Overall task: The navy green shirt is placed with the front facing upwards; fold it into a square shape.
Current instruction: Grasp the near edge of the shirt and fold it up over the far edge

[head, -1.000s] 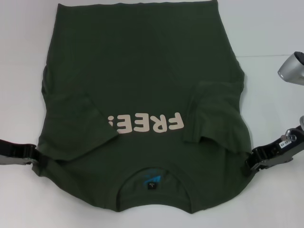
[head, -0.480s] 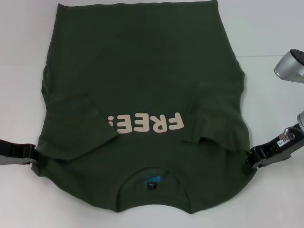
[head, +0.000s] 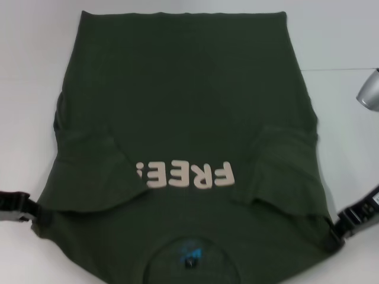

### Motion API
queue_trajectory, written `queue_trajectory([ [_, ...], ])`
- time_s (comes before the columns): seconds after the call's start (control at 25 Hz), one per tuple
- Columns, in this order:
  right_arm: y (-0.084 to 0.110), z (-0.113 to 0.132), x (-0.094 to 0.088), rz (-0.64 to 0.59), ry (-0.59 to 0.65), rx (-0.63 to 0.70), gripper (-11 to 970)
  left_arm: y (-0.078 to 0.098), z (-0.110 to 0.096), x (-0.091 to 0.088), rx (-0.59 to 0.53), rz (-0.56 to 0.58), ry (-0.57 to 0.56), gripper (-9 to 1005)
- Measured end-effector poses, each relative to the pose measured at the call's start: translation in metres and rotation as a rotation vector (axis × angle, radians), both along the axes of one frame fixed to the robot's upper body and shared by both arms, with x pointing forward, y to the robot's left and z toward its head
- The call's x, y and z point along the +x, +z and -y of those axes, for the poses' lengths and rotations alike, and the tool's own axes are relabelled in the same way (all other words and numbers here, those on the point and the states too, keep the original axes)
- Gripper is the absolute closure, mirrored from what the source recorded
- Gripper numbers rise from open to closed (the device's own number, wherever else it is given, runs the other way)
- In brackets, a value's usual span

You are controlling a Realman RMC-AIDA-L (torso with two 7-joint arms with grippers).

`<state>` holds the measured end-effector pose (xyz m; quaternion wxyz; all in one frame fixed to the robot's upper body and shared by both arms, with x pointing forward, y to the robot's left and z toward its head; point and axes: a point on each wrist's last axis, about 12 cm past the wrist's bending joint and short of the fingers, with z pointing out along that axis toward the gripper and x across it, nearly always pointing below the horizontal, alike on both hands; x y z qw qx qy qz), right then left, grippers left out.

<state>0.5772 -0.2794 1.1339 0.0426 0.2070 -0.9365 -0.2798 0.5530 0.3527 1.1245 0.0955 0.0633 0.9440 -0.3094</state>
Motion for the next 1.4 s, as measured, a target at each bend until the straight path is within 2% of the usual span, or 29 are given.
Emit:
queue_trajectory([
  [0.44,-0.005,0.001,-0.027,-0.172,0.176,-0.025,902,0.013,-0.003,-0.033,-0.112,-0.142,-0.165,953],
  [0.64,-0.009,-0.004,-0.031,-0.218,0.228,-0.042,901,0.009,-0.004,-0.039,-0.073,-0.211,-0.195,952],
  [0.8,-0.01,-0.009,-0.031,-0.223,0.249,-0.051,901,0.008,-0.002,-0.04,-0.069,-0.224,-0.2,952],
  [0.96,-0.007,-0.012,-0.028,-0.199,0.239,-0.02,901,0.011,0.0,-0.037,-0.11,-0.182,-0.189,952],
  [1.12,0.002,-0.011,-0.022,-0.142,0.201,0.063,901,0.022,-0.003,-0.028,-0.178,-0.096,-0.152,952],
  [1.4,0.026,0.02,-0.009,-0.009,0.022,0.253,902,0.041,-0.017,-0.013,-0.296,0.077,-0.018,952],
])
